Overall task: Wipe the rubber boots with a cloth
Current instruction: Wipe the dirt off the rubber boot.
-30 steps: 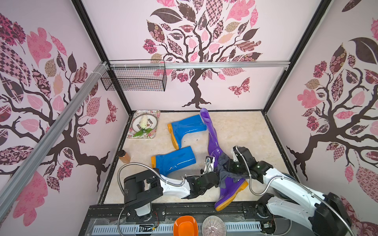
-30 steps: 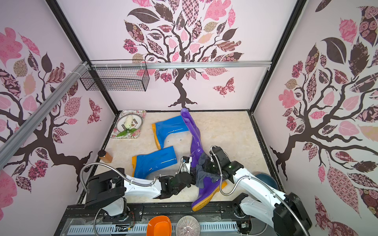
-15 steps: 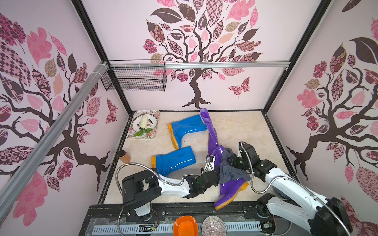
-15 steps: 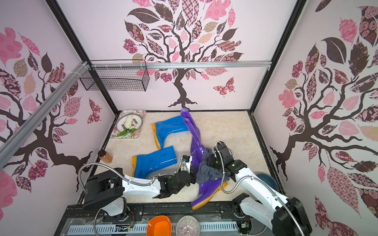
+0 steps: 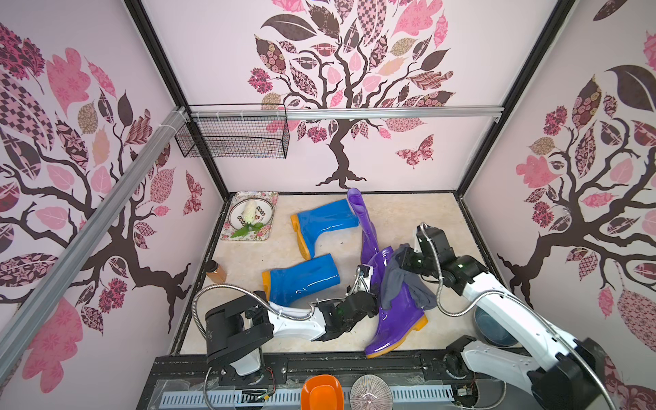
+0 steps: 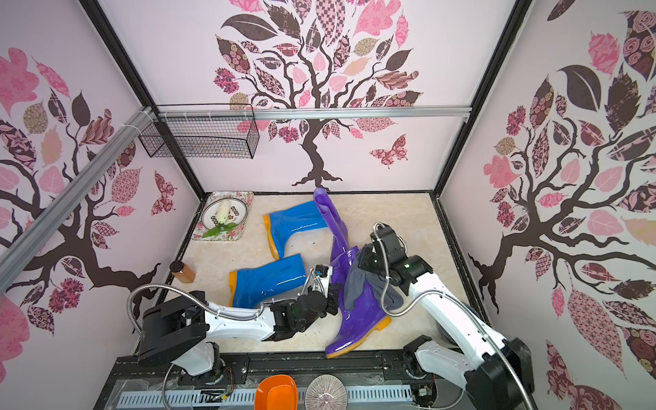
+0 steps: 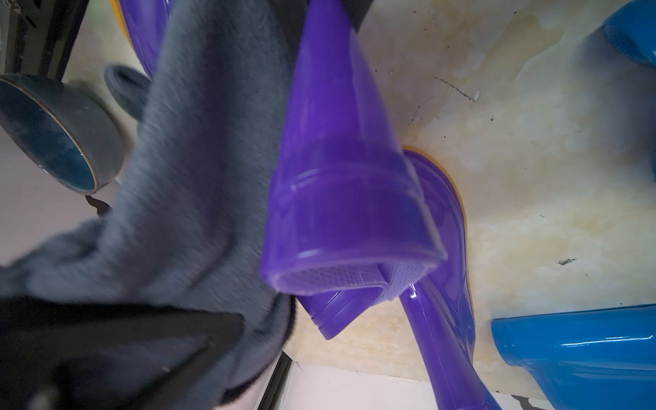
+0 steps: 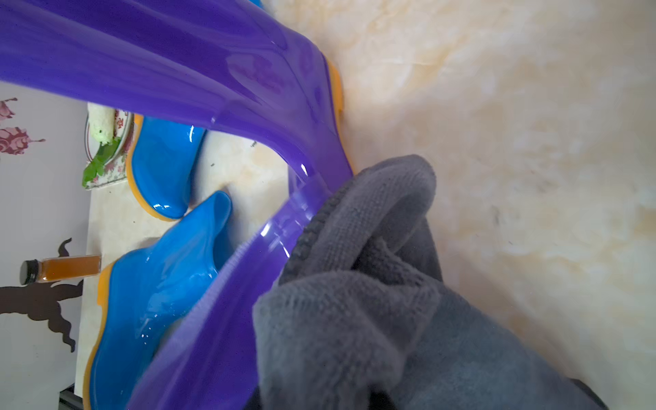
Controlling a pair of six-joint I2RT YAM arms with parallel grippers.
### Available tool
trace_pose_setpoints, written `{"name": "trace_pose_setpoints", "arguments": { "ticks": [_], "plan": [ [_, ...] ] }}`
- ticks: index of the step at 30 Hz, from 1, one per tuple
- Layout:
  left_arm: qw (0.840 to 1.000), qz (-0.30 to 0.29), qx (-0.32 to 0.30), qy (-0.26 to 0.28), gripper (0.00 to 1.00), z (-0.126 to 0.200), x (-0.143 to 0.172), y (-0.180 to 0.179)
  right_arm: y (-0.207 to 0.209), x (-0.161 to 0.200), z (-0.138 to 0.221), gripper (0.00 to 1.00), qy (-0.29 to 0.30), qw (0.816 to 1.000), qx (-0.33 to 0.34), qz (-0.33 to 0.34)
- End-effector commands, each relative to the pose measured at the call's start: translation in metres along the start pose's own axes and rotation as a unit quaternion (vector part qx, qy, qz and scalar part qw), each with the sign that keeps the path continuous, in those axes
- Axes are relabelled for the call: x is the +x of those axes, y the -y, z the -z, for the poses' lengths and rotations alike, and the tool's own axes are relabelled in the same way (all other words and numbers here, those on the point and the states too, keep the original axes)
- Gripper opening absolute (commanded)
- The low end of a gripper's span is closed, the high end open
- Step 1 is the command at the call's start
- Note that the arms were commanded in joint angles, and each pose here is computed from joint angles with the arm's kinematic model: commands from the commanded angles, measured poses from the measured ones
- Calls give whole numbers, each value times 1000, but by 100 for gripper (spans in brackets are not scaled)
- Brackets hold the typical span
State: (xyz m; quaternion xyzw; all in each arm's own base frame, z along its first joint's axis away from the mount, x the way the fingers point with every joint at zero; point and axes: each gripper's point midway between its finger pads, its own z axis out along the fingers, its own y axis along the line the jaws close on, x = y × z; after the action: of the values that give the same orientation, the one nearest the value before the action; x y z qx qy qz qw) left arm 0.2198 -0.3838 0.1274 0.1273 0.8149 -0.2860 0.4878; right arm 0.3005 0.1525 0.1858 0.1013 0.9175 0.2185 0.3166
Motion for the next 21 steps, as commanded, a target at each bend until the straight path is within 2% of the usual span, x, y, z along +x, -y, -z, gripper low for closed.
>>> {"name": "trace_pose_setpoints", "arguments": {
  "ticks": [1,5,10,16,21],
  "plan": [
    [1000,-5,4,12,0,5,-4,-1,-8,-33,-1,0,51,999,7,2],
    [1000,-6,-4,21,0,10,-9,-4,53,4,-6,0,38,994,103,-28],
    [1000,-7,-6,24,0,12,-11,-7,104,65,20,0,25,987,131,-90],
    [1000,-9,-5,28,0,9,-15,-7,92,89,56,0,-21,988,85,-126],
    [999,-13,-6,32,0,9,-18,-6,113,106,30,0,-36,984,120,-124]
  ]
}}
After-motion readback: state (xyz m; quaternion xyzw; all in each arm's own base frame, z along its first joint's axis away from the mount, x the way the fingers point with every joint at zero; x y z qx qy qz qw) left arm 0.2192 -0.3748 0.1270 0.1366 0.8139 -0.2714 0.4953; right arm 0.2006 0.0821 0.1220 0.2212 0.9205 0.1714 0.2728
